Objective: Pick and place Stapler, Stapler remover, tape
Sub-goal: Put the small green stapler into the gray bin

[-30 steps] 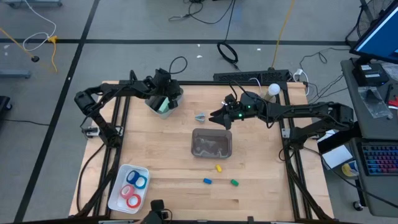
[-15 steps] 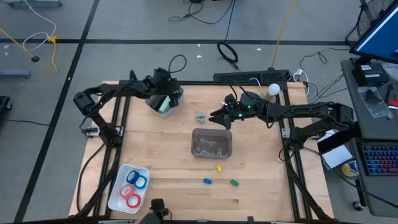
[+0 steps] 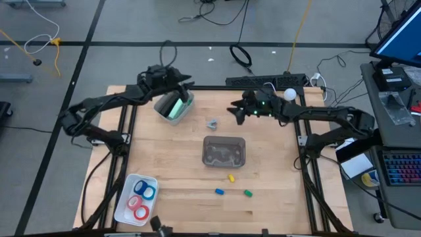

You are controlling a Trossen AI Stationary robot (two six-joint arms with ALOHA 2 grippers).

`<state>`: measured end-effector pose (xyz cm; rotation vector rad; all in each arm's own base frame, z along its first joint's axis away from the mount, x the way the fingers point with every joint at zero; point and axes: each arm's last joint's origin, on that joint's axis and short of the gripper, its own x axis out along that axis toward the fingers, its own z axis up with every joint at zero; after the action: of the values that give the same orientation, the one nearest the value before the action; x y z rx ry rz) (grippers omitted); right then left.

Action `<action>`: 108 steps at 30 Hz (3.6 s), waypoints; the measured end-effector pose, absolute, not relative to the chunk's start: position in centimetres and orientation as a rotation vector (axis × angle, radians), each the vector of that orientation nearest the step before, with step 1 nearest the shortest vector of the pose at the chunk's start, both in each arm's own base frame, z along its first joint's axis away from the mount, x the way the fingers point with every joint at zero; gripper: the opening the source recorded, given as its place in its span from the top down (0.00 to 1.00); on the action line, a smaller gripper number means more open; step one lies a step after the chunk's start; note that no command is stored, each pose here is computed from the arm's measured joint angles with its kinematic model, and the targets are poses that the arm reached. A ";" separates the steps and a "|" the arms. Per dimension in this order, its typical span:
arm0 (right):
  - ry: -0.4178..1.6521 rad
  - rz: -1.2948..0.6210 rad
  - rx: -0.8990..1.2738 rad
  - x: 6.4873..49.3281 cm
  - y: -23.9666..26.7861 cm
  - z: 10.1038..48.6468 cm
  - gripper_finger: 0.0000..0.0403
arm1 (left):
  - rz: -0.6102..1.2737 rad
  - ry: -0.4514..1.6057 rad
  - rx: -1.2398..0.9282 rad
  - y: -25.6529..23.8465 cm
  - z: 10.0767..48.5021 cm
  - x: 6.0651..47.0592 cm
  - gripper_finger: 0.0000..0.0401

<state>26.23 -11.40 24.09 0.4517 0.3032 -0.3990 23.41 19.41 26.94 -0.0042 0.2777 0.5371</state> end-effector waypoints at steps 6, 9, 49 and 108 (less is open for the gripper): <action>0.542 -0.479 0.459 24.2 -13.5 22.8 0.56 | 0.534 0.140 -0.193 17.8 29.2 22.9 0.58; 0.618 -0.437 0.399 24.0 -13.6 23.0 0.59 | 0.521 0.119 -0.243 17.4 29.4 23.1 0.58; 1.200 0.251 0.748 25.6 12.0 20.6 0.62 | 0.436 0.534 -0.237 15.0 25.8 23.1 0.57; 1.083 -0.029 1.063 25.4 16.5 18.8 0.59 | 0.428 0.552 -0.211 14.9 25.7 23.0 0.57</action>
<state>25.43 16.49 18.83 1.0627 1.0828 -0.0285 23.02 14.93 25.74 -0.2107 0.5519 0.4284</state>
